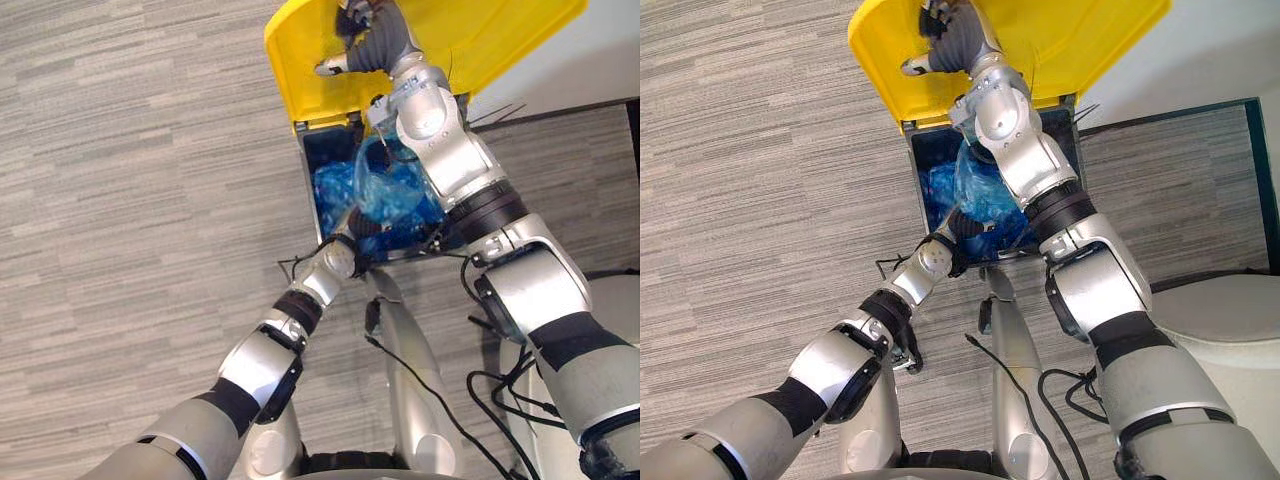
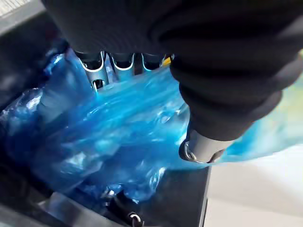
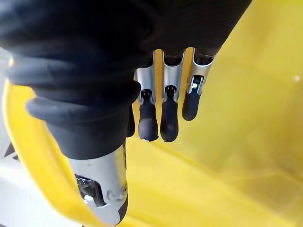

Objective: Gather rubbish on tea table into small bin, then transfer packed bag to large trash can.

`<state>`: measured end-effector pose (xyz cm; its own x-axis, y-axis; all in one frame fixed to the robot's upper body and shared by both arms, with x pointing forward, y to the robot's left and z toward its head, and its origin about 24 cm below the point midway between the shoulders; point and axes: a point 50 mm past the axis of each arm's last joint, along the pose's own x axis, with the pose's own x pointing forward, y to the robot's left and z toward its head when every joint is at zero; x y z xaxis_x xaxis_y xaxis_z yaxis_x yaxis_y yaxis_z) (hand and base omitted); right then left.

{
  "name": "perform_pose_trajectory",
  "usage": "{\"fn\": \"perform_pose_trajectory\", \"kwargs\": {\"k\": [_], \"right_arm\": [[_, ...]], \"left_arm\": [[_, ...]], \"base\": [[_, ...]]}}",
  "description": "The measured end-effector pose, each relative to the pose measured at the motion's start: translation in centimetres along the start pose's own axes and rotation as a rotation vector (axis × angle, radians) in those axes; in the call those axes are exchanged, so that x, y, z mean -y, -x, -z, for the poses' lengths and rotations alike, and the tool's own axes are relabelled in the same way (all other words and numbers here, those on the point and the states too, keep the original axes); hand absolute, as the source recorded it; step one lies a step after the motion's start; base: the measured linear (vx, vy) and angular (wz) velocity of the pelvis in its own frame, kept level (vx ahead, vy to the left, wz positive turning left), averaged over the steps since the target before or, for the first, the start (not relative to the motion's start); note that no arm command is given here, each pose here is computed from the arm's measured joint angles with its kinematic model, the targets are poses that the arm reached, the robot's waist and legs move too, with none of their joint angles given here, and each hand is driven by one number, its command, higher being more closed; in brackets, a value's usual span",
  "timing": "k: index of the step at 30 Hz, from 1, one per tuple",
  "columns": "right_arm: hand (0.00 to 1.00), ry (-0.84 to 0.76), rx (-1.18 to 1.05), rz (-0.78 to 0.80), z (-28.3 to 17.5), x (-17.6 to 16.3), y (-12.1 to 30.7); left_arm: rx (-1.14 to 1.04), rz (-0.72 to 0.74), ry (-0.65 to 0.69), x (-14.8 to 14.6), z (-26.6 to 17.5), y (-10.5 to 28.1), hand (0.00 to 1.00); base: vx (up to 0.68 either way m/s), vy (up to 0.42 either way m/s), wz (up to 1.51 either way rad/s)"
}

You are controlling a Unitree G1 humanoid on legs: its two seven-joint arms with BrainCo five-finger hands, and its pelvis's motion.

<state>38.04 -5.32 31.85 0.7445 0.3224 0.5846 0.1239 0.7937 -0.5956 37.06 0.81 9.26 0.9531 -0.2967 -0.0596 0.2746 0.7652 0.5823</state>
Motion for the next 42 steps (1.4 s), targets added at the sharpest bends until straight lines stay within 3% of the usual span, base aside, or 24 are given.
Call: {"fn": "perform_pose_trajectory", "kwargs": {"k": [9, 15, 18, 23, 29, 32, 33, 39, 42], "right_arm": [[0.00, 0.003, -0.060, -0.017, 3.3, -0.6, 3.4], [0.00, -0.037, -0.220, 0.009, 8.5, -0.3, 9.8], [0.00, -0.029, -0.375, 0.013, 12.3, -0.3, 14.4], [0.00, -0.027, -0.628, -0.059, 16.6, -0.9, 23.1], [0.00, -0.060, -0.784, -0.193, 17.8, -2.2, 29.9], [0.00, -0.094, -0.890, -0.219, 18.3, -2.3, 33.6], [0.00, -0.160, -0.996, -0.206, 18.5, -2.7, 36.8], [0.00, -0.222, -1.184, -0.150, 18.1, -3.5, 42.5], [0.00, -0.211, -1.308, -0.156, 18.9, -3.5, 45.1]], "left_arm": [[0.110, -0.009, 0.033, 0.3, -1.5, 0.5, 0.00], [0.132, -0.078, 0.289, -1.5, 1.5, 3.0, 0.00], [-0.004, -0.153, 0.383, -3.1, 8.3, 6.6, 0.00], [-0.391, -0.291, 0.449, -4.9, 20.6, 18.0, 0.00], [-0.699, -0.476, 0.498, -5.6, 26.2, 28.8, 0.00], [-0.809, -0.532, 0.564, -4.4, 27.4, 32.1, 0.00], [-0.849, -0.548, 0.595, -3.7, 27.6, 33.4, 0.00], [-0.856, -0.495, 0.688, -1.0, 27.0, 33.3, 0.00], [-0.827, -0.457, 0.723, 0.2, 26.5, 31.3, 0.00]], "base": [[0.01, -0.054, 0.15], [0.06, -0.094, 0.39], [0.08, -0.092, 0.41], [0.00, -0.002, 0.12], [-0.18, 0.100, -0.32], [-0.17, -0.017, -0.22], [-0.06, -0.090, 0.06], [-0.05, -0.150, 0.04], [-0.06, -0.105, -0.27]]}}
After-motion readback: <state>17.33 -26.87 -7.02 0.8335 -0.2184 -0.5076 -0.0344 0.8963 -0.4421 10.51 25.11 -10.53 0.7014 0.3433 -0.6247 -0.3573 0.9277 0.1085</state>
